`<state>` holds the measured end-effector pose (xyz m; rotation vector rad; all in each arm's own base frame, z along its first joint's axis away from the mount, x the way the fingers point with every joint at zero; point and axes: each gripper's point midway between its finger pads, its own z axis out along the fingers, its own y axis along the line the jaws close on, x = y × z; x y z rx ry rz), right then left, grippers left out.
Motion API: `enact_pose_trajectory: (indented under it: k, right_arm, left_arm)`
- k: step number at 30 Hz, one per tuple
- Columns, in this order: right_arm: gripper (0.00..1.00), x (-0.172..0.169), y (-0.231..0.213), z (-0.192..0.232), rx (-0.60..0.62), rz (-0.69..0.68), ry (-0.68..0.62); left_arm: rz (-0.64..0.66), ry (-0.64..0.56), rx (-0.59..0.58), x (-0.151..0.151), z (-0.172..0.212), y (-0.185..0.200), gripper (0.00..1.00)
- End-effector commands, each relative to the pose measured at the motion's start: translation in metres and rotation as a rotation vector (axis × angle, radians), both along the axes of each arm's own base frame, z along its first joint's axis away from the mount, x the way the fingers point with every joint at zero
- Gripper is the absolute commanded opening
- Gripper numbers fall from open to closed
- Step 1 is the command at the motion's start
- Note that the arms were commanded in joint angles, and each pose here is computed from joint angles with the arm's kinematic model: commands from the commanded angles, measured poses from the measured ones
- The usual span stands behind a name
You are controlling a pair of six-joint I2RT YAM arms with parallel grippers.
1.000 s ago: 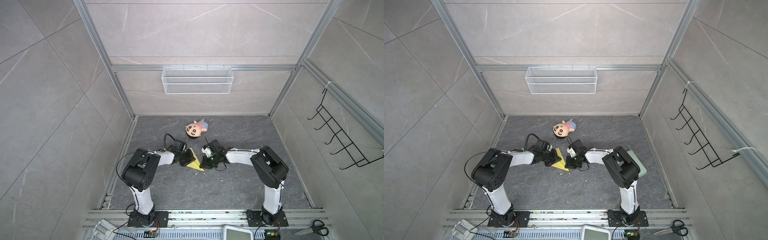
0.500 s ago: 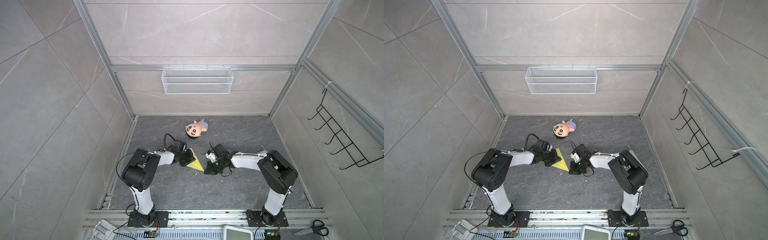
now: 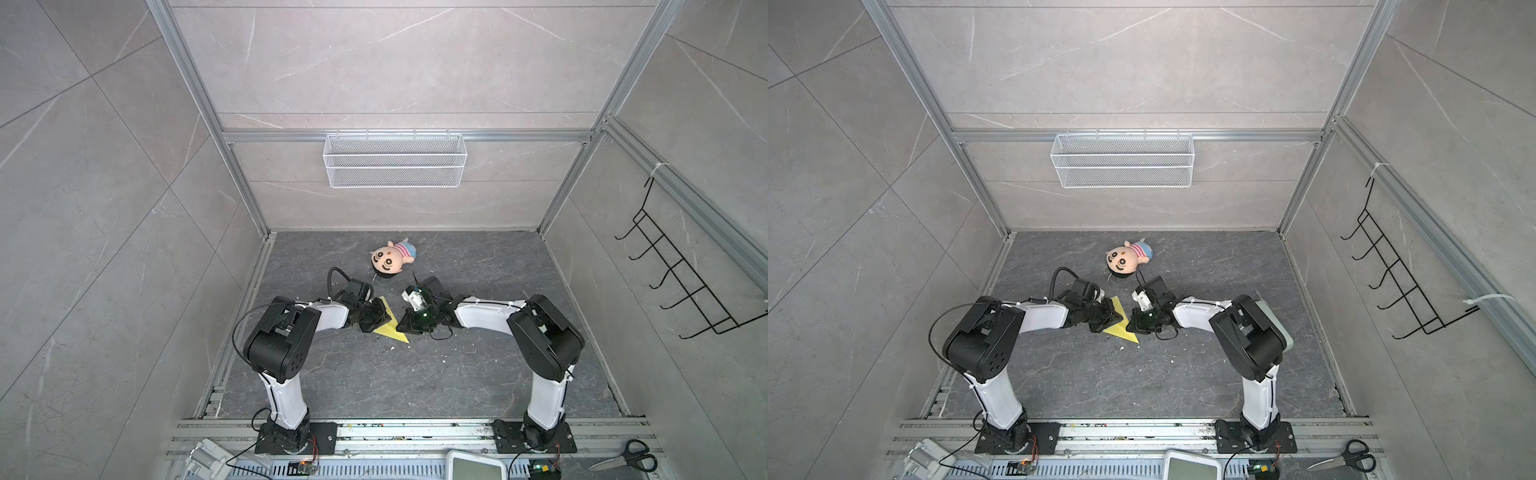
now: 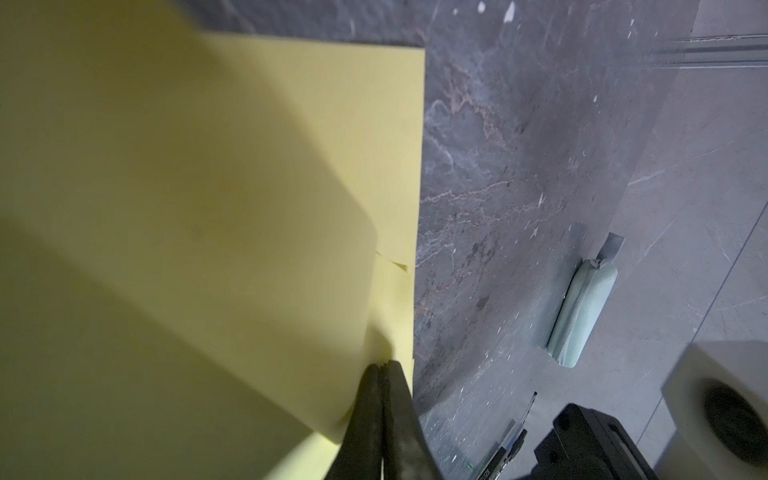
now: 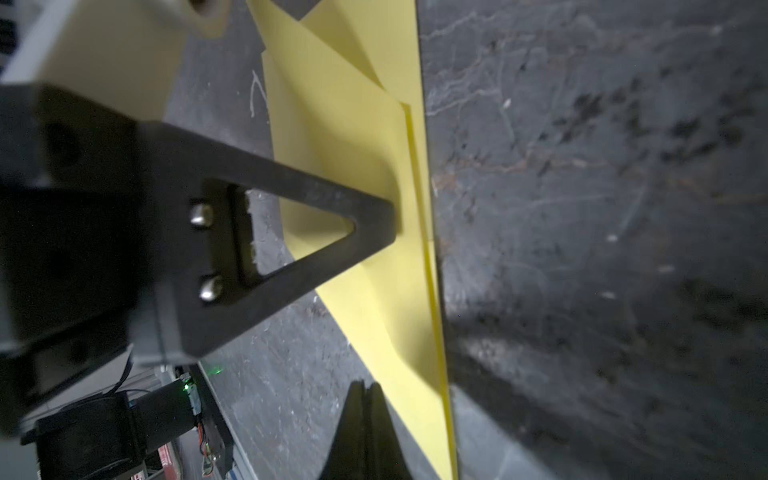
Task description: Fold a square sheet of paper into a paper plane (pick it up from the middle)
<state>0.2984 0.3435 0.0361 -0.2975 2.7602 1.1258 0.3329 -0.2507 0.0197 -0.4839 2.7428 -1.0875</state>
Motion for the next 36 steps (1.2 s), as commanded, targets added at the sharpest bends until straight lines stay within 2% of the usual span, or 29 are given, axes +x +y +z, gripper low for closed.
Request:
enact_pose_trajectory:
  k: [1,7,11,14,18,22,36]
  right_arm:
    - [0.03,0.002,-0.003,-0.014,-0.047,-0.006,0.04]
    - [0.04,-0.006,-0.014,-0.035,-0.115,-0.001,0.081]
    - [0.03,-0.016,-0.021,-0.051,-0.158,0.011,0.123]
    - [0.03,-0.02,-0.028,-0.062,-0.189,0.001,0.144]
    - [0.02,-0.022,-0.036,-0.071,-0.222,-0.014,0.156]
    - [0.02,-0.025,-0.039,-0.076,-0.233,-0.023,0.164]
    - [0.02,-0.028,-0.041,-0.083,-0.24,-0.024,0.182]
  left_arm:
    - [-0.014,0.063,0.064,-0.013,-0.022,0.012,0.06]
    - [-0.054,0.027,0.039,-0.009,-0.012,0.005,0.07]
    - [-0.175,-0.067,-0.026,-0.001,0.018,-0.014,0.11]
    - [-0.21,-0.113,-0.002,-0.002,0.034,-0.015,0.14]
    - [-0.225,-0.109,0.079,-0.014,0.033,-0.005,0.15]
    - [-0.264,-0.104,0.113,-0.028,0.032,-0.005,0.15]
    - [-0.305,-0.067,0.118,-0.03,0.007,-0.017,0.07]
